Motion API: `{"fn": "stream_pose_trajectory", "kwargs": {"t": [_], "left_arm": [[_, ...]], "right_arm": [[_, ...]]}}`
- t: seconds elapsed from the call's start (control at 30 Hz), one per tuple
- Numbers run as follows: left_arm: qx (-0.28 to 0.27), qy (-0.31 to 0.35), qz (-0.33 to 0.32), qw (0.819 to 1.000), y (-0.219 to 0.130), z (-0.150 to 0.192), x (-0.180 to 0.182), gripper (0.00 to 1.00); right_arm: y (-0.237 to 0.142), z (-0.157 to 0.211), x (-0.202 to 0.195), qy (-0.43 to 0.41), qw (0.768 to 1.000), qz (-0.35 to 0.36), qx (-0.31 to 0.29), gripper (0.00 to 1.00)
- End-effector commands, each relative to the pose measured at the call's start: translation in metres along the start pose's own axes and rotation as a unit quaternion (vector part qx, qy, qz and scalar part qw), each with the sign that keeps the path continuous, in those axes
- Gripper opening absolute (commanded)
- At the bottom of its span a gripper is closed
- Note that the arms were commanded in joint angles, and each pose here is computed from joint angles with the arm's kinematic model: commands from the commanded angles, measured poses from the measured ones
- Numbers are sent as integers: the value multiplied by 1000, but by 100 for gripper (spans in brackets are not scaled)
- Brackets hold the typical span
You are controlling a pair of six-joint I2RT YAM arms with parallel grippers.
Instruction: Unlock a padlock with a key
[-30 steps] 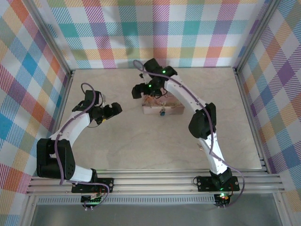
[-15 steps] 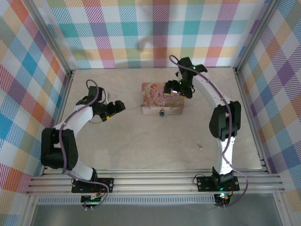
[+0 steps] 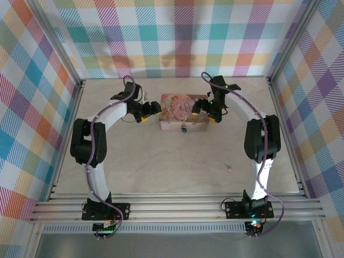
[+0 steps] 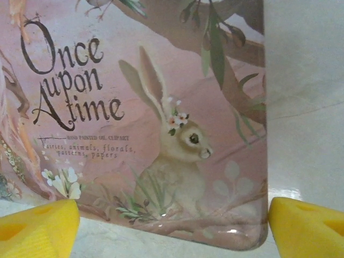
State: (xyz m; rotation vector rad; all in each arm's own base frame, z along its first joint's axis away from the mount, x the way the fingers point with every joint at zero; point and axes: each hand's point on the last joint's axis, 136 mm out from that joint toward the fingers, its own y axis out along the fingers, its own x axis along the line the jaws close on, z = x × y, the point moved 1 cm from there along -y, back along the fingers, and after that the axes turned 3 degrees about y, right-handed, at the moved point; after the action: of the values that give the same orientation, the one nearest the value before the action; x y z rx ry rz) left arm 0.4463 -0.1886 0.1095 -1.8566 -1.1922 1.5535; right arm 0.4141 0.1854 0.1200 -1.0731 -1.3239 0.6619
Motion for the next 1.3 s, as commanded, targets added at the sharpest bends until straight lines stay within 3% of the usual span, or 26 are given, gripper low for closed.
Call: {"fn": "stream_pose_trajectory", "kwargs": {"t": [0.0, 0.2, 0.4, 0.63, 0.87, 1.07, 1.27], "left_arm": [[21, -13, 8, 1000, 9, 3, -10, 79], [36, -1, -28, 999, 2, 15, 4, 72], [35, 9, -62, 997, -21, 34, 23, 68], [16, -34, -99, 994, -52, 55, 69, 68], [0, -47, -114, 992, -82, 70, 92, 69], [-4, -59, -101, 993, -81, 64, 97, 67], [-7, -78, -91, 993, -64, 42, 97, 63]], "right_arm": [[7, 11, 22, -4, 999, -44, 19, 84], [27, 31, 57, -44, 996, -57, 46, 73], [47, 45, 94, -90, 992, -51, 70, 72], [64, 55, 131, -136, 986, -45, 89, 73], [75, 55, 164, -156, 981, -67, 91, 72], [88, 54, 191, -168, 976, -107, 89, 68], [100, 26, 208, -174, 969, -163, 58, 63]]}}
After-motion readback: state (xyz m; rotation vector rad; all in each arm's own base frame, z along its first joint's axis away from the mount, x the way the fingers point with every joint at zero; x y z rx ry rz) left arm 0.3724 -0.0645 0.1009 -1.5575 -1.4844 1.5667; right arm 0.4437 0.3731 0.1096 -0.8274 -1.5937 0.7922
